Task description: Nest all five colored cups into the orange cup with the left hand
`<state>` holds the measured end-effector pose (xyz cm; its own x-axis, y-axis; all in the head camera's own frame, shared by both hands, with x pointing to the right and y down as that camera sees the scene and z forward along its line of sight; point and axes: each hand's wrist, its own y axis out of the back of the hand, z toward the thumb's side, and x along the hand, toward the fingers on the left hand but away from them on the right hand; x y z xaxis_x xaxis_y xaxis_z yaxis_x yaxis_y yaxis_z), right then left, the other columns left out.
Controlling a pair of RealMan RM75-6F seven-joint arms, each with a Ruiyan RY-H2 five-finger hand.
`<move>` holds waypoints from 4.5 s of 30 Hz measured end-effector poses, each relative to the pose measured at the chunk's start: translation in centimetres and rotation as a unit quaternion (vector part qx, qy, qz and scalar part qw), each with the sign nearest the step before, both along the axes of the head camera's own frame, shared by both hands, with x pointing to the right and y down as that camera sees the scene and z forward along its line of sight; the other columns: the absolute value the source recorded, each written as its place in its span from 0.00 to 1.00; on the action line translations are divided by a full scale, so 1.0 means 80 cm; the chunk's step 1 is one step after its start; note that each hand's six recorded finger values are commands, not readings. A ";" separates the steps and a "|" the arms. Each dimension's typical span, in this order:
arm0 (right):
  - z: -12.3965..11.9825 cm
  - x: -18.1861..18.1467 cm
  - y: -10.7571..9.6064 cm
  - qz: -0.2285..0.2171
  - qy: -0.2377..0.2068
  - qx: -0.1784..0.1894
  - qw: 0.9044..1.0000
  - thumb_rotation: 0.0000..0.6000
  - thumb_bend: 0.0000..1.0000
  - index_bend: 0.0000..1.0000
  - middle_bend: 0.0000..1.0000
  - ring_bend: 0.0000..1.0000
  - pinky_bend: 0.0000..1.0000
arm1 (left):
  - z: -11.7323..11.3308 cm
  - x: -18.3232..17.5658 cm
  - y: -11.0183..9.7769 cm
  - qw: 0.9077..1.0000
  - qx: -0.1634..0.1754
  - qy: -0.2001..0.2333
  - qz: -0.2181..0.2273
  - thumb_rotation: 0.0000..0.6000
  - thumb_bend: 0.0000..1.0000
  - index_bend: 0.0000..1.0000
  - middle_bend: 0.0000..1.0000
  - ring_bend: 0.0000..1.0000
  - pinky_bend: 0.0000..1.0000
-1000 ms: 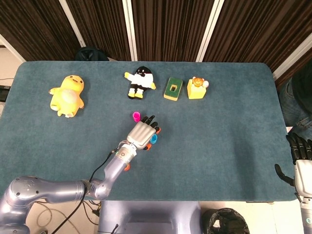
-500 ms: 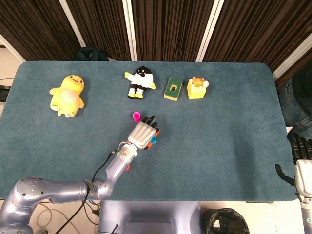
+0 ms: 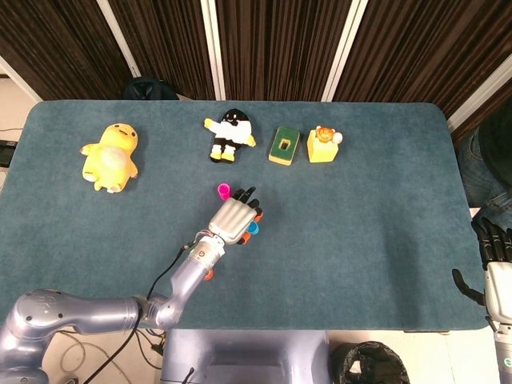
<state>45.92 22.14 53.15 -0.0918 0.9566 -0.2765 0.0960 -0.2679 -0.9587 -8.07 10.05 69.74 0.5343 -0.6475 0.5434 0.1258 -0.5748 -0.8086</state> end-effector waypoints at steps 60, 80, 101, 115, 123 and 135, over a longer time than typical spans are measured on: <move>0.002 -0.002 0.001 -0.002 0.000 -0.003 1.000 1.00 0.37 0.07 0.05 0.07 0.04 | -0.085 -0.155 0.081 0.994 -0.072 -0.035 0.081 1.00 0.29 0.28 0.23 0.00 0.13; 0.001 -0.001 0.001 -0.001 -0.001 -0.002 1.000 1.00 0.37 0.07 0.05 0.07 0.04 | -0.096 -0.168 0.028 0.999 0.002 -0.034 0.017 1.00 0.24 0.13 0.20 0.00 0.14; 0.007 0.003 0.000 0.005 0.005 -0.009 1.000 1.00 0.37 0.07 0.05 0.07 0.04 | 0.003 -0.140 -0.077 0.985 -0.005 -0.068 -0.157 1.00 0.24 0.18 0.20 0.00 0.14; 0.009 0.004 0.001 0.005 0.006 -0.011 1.000 1.00 0.37 0.07 0.05 0.07 0.04 | 0.048 -0.114 -0.086 0.981 0.005 -0.089 -0.172 1.00 0.24 0.29 0.23 0.00 0.14; 0.011 0.002 0.001 0.003 0.007 -0.014 1.000 1.00 0.37 0.07 0.05 0.07 0.04 | 0.056 -0.104 -0.085 0.983 0.003 -0.084 -0.164 1.00 0.25 0.33 0.24 0.00 0.14; 0.011 0.003 0.001 0.004 0.007 -0.013 1.000 1.00 0.37 0.07 0.05 0.07 0.04 | 0.066 -0.090 -0.081 0.985 0.012 -0.087 -0.150 1.00 0.27 0.38 0.25 0.00 0.14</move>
<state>46.17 22.22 54.02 -0.1031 0.9482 -0.3006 0.0857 -0.2926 -0.9524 -15.25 3.59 75.04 0.2163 -0.7754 0.5933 0.0911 -0.5890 -0.8030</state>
